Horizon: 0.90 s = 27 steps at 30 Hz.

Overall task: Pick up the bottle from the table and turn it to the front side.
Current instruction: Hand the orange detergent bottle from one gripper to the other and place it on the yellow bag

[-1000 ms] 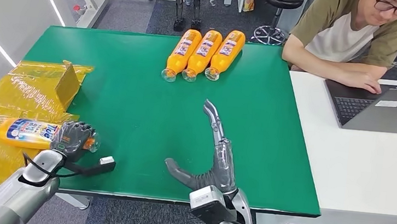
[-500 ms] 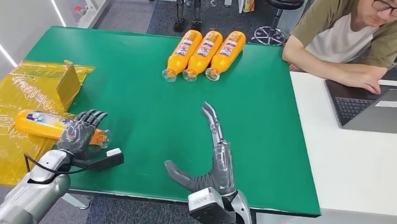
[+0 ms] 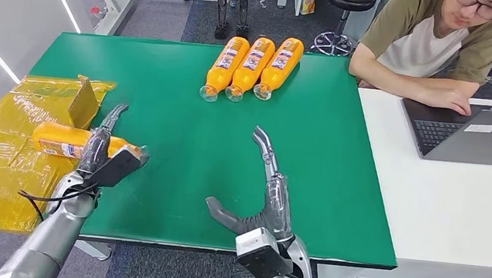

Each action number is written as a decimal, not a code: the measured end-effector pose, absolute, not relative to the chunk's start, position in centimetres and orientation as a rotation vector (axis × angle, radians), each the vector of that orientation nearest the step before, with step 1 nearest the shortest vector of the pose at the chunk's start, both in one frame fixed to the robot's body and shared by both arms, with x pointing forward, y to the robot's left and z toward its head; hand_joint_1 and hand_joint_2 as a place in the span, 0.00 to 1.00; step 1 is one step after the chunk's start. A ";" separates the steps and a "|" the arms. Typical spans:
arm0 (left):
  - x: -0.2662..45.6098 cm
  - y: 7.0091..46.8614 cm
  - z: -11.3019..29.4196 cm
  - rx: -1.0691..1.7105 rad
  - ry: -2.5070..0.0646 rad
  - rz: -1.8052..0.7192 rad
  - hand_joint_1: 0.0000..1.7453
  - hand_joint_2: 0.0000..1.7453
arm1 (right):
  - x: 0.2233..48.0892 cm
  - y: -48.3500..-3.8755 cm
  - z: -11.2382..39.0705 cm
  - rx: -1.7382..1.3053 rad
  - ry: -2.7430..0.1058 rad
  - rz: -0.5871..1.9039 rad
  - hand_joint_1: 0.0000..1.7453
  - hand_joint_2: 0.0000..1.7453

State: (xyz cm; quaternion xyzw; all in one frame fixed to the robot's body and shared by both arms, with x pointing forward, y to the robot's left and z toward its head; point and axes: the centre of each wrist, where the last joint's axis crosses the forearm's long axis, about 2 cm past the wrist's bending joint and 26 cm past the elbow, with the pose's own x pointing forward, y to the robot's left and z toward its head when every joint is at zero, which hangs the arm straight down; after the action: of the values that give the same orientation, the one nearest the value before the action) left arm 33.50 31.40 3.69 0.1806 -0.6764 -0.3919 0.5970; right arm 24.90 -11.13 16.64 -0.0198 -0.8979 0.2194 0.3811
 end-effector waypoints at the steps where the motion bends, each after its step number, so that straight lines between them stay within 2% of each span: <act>1: 33.6 30.9 4.1 0.373 -1.613 -0.855 0.00 1.00 | 25.0 -11.1 16.6 -0.047 -2.289 0.557 0.00 1.00; 8: 33.5 26.9 8.8 0.090 -1.970 -0.486 0.00 1.00 | 25.6 -11.1 16.5 -0.013 -2.279 0.535 0.00 1.00; 13: 32.0 22.2 12.6 -0.066 -2.210 -0.174 0.00 1.00 | 25.7 -10.9 16.4 0.000 -2.283 0.498 0.00 1.00; 19: 28.3 16.6 14.8 -0.214 -2.260 0.222 0.00 1.00 | 24.8 -10.9 16.3 0.003 -2.293 0.424 0.00 1.00; 27: 25.4 13.8 16.2 -0.210 -2.302 0.262 0.00 1.00 | 23.4 -10.8 16.7 0.038 -2.300 0.340 0.00 1.00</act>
State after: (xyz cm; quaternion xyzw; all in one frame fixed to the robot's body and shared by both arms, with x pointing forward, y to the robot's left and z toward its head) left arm 25.38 13.80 16.24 -0.0828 -0.9084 0.1035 0.3964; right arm 23.36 -10.81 16.70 0.0151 -0.9079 0.1344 0.3969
